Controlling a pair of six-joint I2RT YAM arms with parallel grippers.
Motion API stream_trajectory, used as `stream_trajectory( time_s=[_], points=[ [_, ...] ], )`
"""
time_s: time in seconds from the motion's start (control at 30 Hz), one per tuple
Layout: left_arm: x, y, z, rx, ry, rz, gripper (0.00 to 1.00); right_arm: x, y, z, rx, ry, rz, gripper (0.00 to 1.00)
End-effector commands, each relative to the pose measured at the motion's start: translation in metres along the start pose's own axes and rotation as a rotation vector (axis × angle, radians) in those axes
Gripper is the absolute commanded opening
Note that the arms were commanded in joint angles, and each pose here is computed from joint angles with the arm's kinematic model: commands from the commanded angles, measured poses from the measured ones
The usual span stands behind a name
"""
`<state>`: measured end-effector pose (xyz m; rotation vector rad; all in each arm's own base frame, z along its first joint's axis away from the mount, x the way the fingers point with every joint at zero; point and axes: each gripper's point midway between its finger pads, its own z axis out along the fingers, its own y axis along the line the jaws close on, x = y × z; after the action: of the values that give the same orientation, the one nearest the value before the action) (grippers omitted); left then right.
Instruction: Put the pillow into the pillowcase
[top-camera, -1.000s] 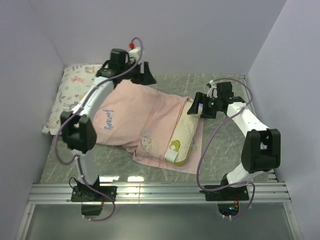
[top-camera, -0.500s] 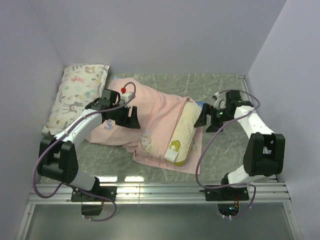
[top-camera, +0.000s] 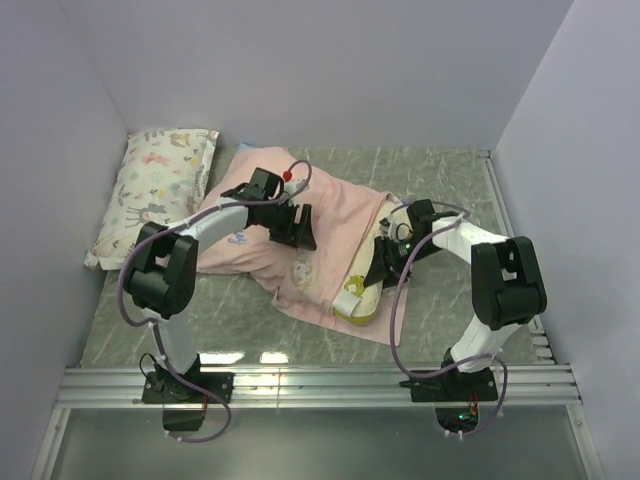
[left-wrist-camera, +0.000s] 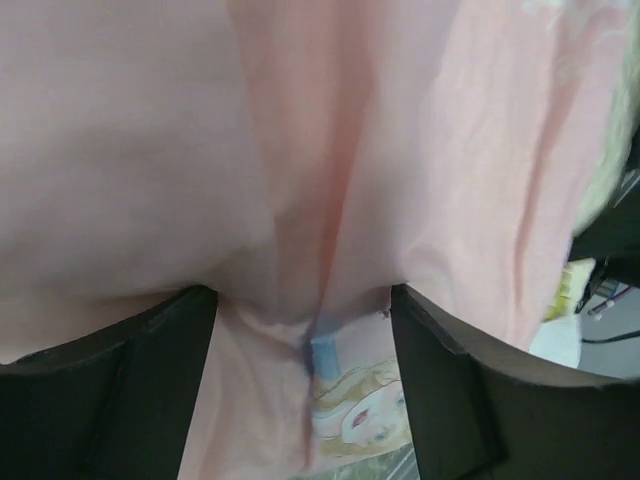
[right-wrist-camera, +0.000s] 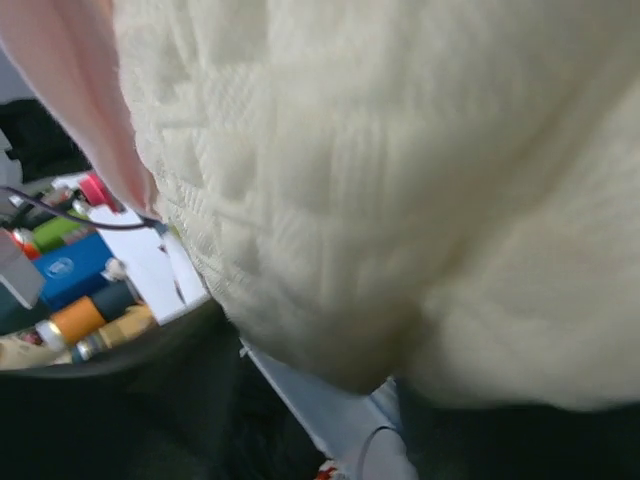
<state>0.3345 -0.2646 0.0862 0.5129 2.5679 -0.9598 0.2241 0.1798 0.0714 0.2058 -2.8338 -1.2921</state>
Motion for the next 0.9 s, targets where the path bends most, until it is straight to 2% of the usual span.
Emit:
stream_trajectory(
  time_s=[0.0,0.03,0.07,0.13,0.2,0.23,0.27,0.4,0.47,0.5,0.73,0.77,0.83,0.87],
  points=[
    [-0.057,-0.030,-0.023,0.063,-0.152,0.129,0.77,-0.043,0.027,-0.005,-0.108,-0.089,-0.082,0.48],
    [-0.058,-0.030,-0.043,0.022,-0.172,0.186,0.77,-0.047,0.037,-0.007,-0.157,-0.099,-0.085,0.16],
    [-0.056,-0.025,-0.058,0.004,-0.181,0.196,0.78,-0.052,0.042,-0.011,-0.186,-0.118,-0.037,0.00],
    [-0.043,-0.023,-0.091,-0.040,-0.202,0.269,0.80,-0.068,0.058,-0.022,-0.253,-0.192,-0.077,0.00],
    [-0.004,-0.007,-0.105,-0.098,-0.113,0.281,0.81,-0.079,0.067,-0.032,-0.288,-0.258,-0.060,0.00],
    [0.007,-0.008,-0.118,-0.120,-0.109,0.348,0.81,-0.082,0.071,-0.034,-0.305,-0.276,-0.053,0.00],
    [0.023,-0.002,-0.122,-0.150,-0.075,0.349,0.81,-0.085,0.076,-0.036,-0.336,-0.293,-0.021,0.00],
    [0.082,0.024,-0.115,-0.199,0.039,0.392,0.81,-0.090,0.087,-0.041,-0.382,-0.330,0.031,0.00],
    [0.089,0.036,-0.108,-0.232,0.040,0.442,0.82,-0.091,0.089,-0.043,-0.392,-0.340,0.050,0.00],
    [0.098,0.046,-0.102,-0.250,0.066,0.445,0.93,-0.092,0.089,-0.044,-0.391,-0.345,0.050,0.00],
    [0.085,0.055,-0.058,-0.223,0.017,0.449,0.97,-0.089,0.089,-0.044,-0.389,-0.346,0.067,0.00],
    [0.071,0.053,-0.052,-0.222,-0.044,0.466,0.96,-0.088,0.088,-0.044,-0.387,-0.348,0.067,0.00],
    [0.069,0.048,-0.045,-0.193,-0.088,0.421,0.94,-0.087,0.087,-0.043,-0.384,-0.343,0.073,0.00],
    [0.055,0.043,-0.044,-0.171,-0.159,0.435,0.93,-0.086,0.085,-0.042,-0.379,-0.344,0.075,0.00]
  ],
)
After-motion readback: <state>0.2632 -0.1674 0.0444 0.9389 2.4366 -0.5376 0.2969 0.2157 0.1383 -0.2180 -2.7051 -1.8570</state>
